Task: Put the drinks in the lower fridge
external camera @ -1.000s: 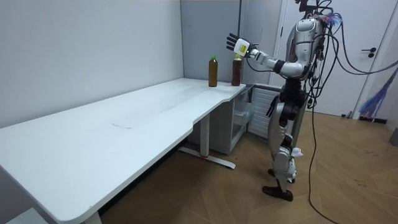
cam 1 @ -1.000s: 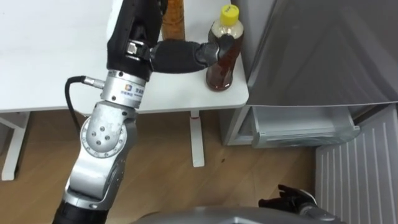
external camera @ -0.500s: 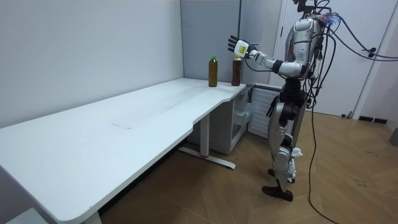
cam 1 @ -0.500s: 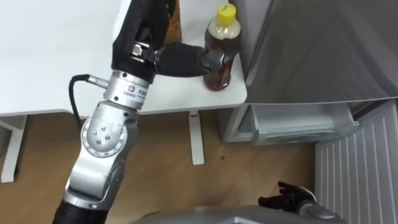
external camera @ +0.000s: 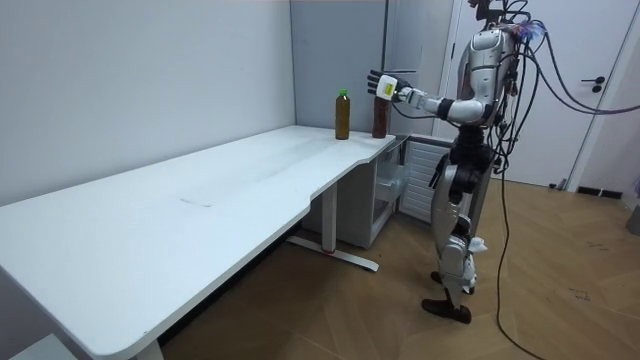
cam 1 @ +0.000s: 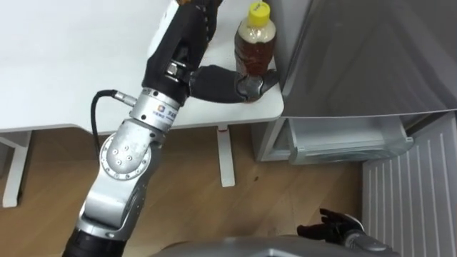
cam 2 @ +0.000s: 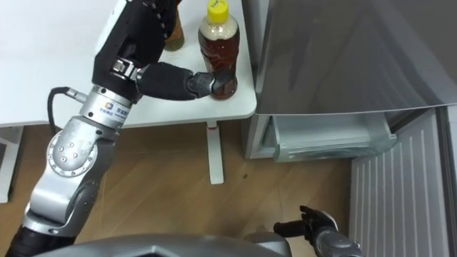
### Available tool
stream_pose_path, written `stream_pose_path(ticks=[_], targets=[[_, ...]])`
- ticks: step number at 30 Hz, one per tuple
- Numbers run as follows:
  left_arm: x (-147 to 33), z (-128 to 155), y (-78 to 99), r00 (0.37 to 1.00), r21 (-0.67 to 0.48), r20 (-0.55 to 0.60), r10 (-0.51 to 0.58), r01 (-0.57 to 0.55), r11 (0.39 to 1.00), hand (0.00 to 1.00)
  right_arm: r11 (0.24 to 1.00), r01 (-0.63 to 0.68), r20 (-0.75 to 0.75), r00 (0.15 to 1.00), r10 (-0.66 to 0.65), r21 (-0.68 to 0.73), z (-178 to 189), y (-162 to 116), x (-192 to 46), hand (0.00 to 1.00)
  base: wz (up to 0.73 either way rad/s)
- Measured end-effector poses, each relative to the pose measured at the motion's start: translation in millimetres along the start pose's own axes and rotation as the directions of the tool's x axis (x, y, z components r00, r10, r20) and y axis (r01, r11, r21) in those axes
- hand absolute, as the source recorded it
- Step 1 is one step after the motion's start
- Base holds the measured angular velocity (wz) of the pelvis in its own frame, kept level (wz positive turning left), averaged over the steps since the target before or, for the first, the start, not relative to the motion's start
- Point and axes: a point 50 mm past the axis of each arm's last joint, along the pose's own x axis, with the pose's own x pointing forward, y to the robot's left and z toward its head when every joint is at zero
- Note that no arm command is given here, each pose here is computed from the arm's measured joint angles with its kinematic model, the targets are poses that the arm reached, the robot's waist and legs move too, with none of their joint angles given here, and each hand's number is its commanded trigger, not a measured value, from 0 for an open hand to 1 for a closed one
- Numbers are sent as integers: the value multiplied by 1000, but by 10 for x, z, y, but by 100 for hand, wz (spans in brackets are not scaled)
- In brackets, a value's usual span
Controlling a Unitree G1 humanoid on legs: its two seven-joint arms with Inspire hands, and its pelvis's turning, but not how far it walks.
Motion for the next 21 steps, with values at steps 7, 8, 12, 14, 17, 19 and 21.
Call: stream_pose_path(ticks=[7,8,12,14,17,19,21], targets=[[-16,-108,-9,998,-11,-63,-31,31,999,0,1000,3,0,1000,-3,1,2,3,1,0,-2],[-16,-108,-10,997,-11,-63,-33,33,999,0,1000,3,0,1000,-3,1,3,5,2,0,0],[-16,-108,-12,997,-15,-62,-39,38,999,0,1000,4,1,1000,-4,2,4,25,4,0,0],[-16,-107,-12,997,-27,-60,-39,37,999,0,1000,5,1,1000,-5,3,4,32,5,0,0],[-17,-108,-13,997,-29,-60,-40,38,999,0,1000,6,3,1000,-6,4,8,47,8,0,0],[-19,-120,-10,997,-30,-65,-42,41,999,0,1000,8,3,1000,-8,4,6,52,8,0,-4],[-27,-135,-6,997,-32,-72,-42,40,999,0,1000,7,3,1000,-7,4,7,53,8,0,-7]])
